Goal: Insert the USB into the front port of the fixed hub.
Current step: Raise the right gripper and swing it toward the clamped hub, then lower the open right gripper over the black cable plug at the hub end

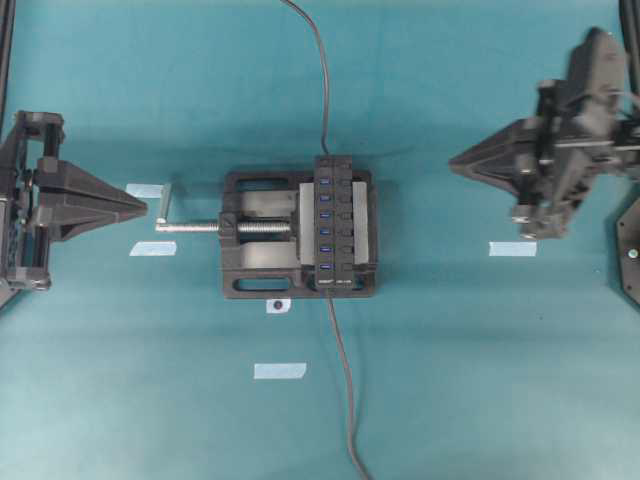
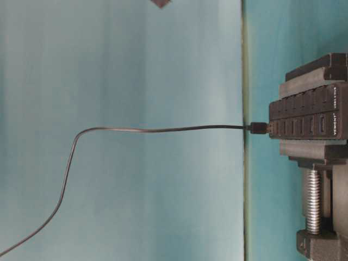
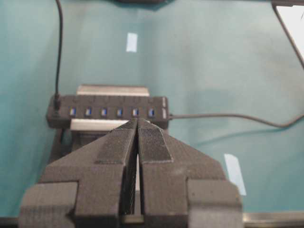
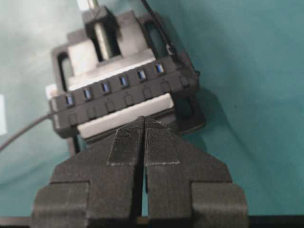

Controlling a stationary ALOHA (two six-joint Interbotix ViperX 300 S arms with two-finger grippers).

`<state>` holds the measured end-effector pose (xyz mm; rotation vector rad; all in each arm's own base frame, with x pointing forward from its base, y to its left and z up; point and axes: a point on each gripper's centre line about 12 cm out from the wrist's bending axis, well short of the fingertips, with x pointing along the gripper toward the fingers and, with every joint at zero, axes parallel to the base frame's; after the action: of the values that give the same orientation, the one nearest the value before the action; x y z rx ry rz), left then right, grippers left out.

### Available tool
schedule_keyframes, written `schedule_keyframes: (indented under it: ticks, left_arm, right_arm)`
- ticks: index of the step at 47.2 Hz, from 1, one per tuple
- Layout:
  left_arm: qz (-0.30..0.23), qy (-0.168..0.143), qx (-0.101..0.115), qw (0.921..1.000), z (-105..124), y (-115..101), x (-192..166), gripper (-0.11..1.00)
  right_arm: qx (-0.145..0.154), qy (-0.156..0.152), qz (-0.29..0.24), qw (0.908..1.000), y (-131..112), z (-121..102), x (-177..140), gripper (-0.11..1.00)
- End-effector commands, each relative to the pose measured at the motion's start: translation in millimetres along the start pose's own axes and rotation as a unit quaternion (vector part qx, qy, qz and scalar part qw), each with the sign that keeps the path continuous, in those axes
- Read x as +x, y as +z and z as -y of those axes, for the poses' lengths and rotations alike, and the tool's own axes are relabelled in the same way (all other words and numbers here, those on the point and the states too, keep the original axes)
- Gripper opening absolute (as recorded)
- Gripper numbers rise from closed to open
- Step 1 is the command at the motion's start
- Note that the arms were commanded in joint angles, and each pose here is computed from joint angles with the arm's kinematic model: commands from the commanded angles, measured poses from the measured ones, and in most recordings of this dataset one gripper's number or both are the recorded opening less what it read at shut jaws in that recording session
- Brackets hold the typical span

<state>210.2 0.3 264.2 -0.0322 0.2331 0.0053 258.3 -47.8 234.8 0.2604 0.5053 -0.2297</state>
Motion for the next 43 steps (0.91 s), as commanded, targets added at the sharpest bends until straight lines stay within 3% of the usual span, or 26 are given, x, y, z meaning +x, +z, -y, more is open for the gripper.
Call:
schedule_keyframes:
  ticks: [1,21,43]
  left_arm:
    - [0.011,0.000,0.002,0.9999,0.3,9.7,1.1,0.00]
    - [0.009,0.000,0.002,1.0000,0.3,8.2,1.4,0.00]
    - [0.008,-0.001,0.002,1.0000,0.5,6.5,1.1,0.00]
  right_arm:
    - [-0.010,-0.003,0.012,0.9999,15.4,-0.6,4.7,-0.04]
    - [-0.028,-0.023,-0.004,0.9993,23.1,9.5,34.8,-0.04]
    - [-0.085,-0.025,-0.026,0.9958,32.1,9.9,79.6,-0.04]
